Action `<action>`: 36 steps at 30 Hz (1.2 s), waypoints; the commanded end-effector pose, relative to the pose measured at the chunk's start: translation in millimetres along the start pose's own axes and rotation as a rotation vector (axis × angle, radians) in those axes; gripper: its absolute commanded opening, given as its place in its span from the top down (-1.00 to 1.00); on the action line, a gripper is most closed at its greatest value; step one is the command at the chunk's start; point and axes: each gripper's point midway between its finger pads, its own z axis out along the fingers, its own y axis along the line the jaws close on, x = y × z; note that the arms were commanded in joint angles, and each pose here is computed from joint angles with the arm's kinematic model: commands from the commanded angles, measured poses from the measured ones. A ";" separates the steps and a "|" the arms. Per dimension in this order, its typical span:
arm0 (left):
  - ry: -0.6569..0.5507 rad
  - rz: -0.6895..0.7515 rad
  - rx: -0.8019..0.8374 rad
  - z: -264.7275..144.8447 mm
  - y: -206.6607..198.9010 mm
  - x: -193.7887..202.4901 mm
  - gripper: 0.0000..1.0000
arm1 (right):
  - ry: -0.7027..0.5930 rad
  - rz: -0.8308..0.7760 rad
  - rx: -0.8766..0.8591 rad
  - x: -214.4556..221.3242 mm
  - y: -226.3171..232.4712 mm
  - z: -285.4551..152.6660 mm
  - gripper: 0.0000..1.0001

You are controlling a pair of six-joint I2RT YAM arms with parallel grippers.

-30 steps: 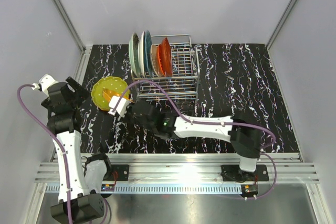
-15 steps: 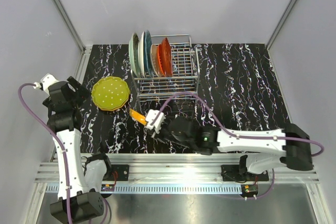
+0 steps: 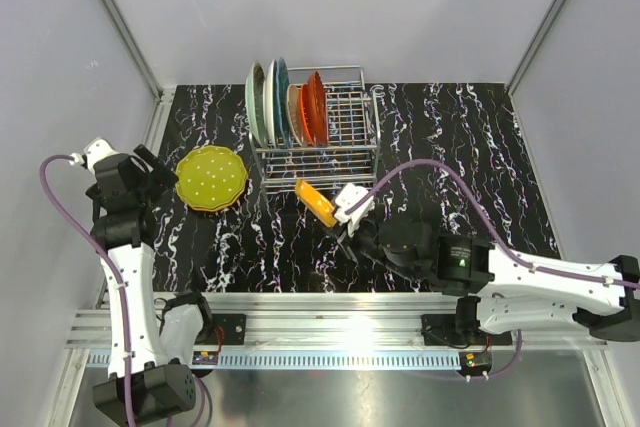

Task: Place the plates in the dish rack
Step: Insert the plate into the dish rack

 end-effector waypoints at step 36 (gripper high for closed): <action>0.018 0.039 0.102 5.1 -21.2 0.7 -0.98 | -0.458 0.487 0.491 -207.4 -216.2 29.6 1.00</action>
